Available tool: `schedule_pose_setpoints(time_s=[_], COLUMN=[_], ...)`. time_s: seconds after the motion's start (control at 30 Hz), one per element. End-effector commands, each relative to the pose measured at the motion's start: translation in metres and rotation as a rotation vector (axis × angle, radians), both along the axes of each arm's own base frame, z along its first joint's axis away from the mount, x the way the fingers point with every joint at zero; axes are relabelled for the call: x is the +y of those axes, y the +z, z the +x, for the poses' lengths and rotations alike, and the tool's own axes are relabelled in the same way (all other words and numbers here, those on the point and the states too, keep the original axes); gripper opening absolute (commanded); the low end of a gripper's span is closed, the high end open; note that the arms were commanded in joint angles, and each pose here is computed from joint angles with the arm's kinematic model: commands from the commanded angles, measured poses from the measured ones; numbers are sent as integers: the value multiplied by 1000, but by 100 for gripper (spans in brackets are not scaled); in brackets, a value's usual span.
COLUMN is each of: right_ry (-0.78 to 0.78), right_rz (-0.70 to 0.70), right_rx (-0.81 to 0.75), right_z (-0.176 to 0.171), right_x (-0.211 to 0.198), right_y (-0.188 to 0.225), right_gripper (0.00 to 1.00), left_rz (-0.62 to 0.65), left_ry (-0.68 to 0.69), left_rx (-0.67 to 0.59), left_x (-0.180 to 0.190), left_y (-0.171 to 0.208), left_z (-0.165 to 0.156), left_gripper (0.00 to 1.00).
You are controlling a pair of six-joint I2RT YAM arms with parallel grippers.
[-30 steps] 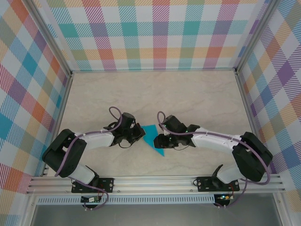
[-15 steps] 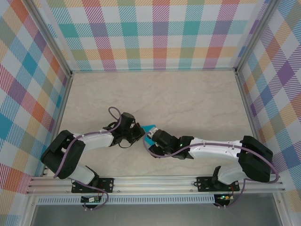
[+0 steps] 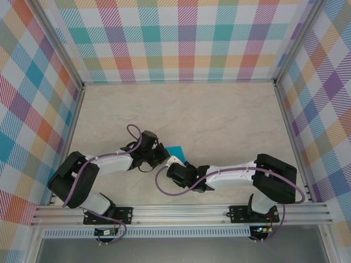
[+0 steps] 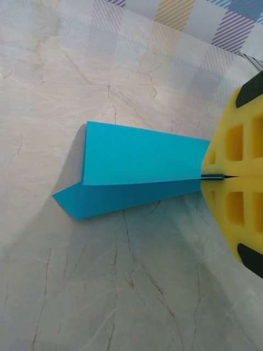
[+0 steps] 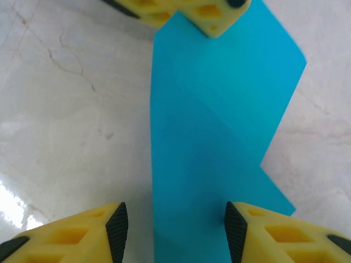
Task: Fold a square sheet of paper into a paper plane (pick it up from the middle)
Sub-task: Fold the wing for the fifth time at the center of the table.
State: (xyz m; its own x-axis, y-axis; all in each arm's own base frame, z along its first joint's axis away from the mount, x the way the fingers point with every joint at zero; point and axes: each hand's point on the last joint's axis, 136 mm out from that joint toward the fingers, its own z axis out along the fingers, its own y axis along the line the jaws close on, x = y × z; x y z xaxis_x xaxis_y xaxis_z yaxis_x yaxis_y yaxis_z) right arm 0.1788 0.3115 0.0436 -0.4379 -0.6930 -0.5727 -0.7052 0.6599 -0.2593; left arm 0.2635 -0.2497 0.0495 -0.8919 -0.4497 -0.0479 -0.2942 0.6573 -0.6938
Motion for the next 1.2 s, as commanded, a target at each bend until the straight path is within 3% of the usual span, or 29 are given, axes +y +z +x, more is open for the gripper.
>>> schedule_pose_setpoints(time_s=[0.0, 0.47, 0.63, 0.9, 0.93, 1.0, 1.03, 1.1, 1.17], right_ry=[-10, -31, -40, -59, -62, -68, -70, -60, -57], right_rz=[28, -20, -24, -23, -19, -6, 2, 24, 29], right_rx=[-75, -80, -84, -78, -76, -75, -75, -85, -88], right_z=[9, 11, 12, 12, 12, 12, 12, 12, 12], right_x=[5, -2, -3, -7, -6, -6, -5, -3, -3], right_y=[7, -13, -12, -14, -14, -13, -12, -9, -9], right_gripper=[50, 45, 37, 15, 12, 8, 7, 7, 7], left_rz=[-18, -23, -15, -8, -4, 12, 17, 24, 31], left_ry=[-14, -14, -13, 2, 6, 15, 20, 38, 57], left_rx=[-7, -12, -10, -9, -8, -4, -4, 10, 38], left_x=[-6, -6, -5, -2, -1, 3, 4, 10, 17], left_y=[12, 17, 16, 18, 19, 20, 20, 19, 15], left_z=[0, 1, 0, 0, 0, 0, 1, 2, 4], left_gripper=[0, 0, 0, 0, 3, 21, 26, 51, 54])
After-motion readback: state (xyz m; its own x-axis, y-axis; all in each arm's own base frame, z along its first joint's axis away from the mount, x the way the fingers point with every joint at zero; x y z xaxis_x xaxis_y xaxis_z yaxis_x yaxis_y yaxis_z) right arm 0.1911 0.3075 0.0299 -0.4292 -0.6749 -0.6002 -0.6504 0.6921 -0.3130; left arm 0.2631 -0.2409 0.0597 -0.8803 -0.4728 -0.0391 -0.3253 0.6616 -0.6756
